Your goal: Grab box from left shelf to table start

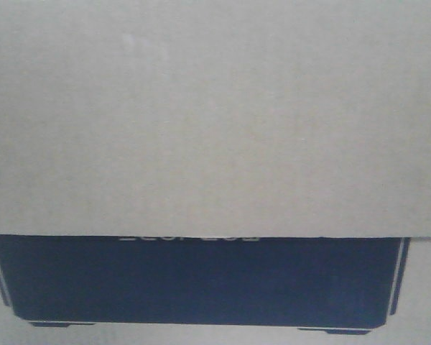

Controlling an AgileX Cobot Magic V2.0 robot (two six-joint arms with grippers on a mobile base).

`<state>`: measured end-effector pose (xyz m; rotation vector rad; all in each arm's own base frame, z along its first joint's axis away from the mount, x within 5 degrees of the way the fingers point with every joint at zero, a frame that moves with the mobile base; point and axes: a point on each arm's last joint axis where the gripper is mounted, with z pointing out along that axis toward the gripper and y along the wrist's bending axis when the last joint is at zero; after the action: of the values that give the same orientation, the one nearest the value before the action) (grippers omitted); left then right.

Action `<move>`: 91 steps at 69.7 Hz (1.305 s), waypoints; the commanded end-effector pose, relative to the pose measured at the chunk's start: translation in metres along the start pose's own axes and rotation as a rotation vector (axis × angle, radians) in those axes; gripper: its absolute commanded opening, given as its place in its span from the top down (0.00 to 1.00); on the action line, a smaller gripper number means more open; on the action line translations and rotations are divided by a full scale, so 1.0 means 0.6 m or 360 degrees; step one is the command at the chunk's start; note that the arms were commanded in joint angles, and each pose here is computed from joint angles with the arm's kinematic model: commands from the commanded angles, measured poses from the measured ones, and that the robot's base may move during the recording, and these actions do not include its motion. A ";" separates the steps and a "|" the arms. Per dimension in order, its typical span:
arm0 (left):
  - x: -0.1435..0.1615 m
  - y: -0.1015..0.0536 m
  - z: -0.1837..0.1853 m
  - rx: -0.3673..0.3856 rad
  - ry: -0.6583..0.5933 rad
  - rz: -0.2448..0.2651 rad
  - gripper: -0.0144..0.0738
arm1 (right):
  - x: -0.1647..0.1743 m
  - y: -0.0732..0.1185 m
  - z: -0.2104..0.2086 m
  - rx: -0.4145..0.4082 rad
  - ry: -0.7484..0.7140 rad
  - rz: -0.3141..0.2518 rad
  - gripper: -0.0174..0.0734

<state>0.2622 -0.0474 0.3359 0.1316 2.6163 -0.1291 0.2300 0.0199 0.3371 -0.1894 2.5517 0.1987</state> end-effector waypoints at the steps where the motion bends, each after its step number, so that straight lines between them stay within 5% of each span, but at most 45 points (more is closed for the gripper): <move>1: -0.008 -0.010 -0.014 0.0072 -0.0046 -0.0037 0.24 | -0.015 0.003 -0.032 0.0022 -0.0168 -0.0017 0.12; 20: -0.023 -0.014 -0.099 0.0096 -0.0271 -0.0021 0.26 | -0.006 0.012 -0.079 0.0033 -0.0335 0.0000 0.12; 33: 0.005 -0.013 -0.194 0.0109 -0.0582 -0.0002 0.37 | 0.017 0.024 -0.138 0.0042 -0.0522 -0.0016 0.15; 38: 0.024 -0.010 -0.226 0.0085 -0.0676 0.0015 0.45 | 0.030 0.030 -0.163 0.0042 -0.0594 -0.0015 0.22; 54: 0.126 0.009 -0.285 -0.0043 -0.0930 0.0070 0.80 | 0.099 0.051 -0.247 0.0050 -0.0846 -0.0068 0.77; 62: 0.187 0.016 -0.276 -0.0064 -0.1017 0.0083 0.96 | 0.142 0.058 -0.270 0.0059 -0.0958 -0.0089 0.74; 91: 0.354 0.032 -0.192 -0.0046 -0.1411 0.0106 0.95 | 0.303 0.052 -0.205 0.0148 -0.1222 -0.0116 0.74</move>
<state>0.0273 -0.0004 0.3236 0.1165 1.8712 -0.0797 0.0108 0.0130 0.3418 -0.1590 1.9172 0.1162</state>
